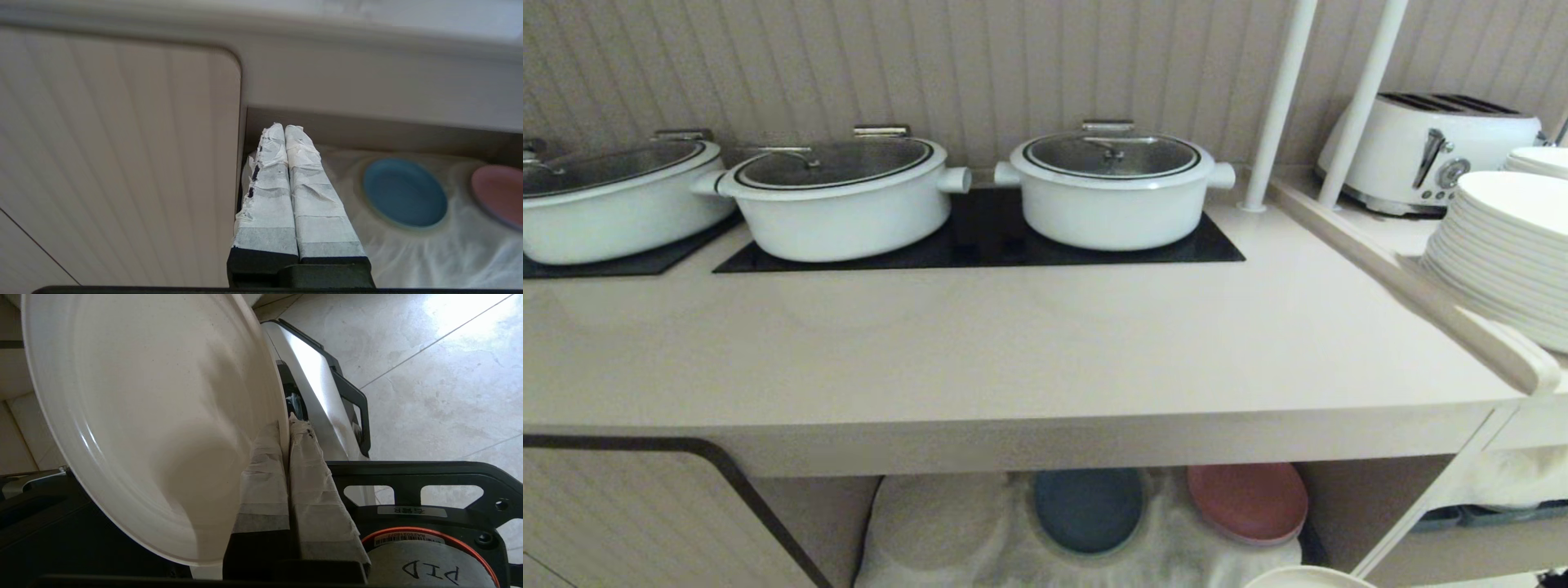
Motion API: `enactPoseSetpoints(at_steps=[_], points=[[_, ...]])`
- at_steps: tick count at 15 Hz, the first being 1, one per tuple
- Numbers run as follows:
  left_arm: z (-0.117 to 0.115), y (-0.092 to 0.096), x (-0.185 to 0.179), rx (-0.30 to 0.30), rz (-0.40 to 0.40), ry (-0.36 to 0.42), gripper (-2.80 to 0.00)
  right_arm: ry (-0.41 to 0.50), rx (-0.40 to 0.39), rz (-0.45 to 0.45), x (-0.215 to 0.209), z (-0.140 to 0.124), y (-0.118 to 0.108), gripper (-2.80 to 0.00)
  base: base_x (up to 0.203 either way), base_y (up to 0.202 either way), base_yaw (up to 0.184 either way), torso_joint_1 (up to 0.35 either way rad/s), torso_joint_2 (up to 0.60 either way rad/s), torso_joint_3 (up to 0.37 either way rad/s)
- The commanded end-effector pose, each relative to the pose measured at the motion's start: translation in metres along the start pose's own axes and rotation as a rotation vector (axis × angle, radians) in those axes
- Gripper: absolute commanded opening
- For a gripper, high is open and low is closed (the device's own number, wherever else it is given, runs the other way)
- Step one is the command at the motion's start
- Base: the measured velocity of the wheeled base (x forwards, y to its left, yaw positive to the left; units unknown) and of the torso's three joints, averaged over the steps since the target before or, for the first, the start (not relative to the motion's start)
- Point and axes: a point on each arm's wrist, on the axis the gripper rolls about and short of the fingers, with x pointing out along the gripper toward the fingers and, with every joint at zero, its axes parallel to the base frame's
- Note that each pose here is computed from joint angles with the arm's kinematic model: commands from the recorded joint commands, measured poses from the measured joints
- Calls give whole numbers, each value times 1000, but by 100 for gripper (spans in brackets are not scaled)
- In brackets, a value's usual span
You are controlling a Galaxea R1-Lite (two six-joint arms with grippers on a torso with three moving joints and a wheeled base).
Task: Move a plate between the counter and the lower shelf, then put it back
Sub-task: Put the plate in the cupboard
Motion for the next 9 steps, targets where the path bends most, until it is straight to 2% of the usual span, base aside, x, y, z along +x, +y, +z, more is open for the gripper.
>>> enactPoseSetpoints(at_steps=[1,9], points=[[0,0,0,-1,0,-1,-280,5,3,0,0,0,0,-280,0,0,0,-267,545,271],[0,0,0,-1,0,-1,-280,10,2,-3,1,0,0,-280,0,0,0,-260,511,252]])
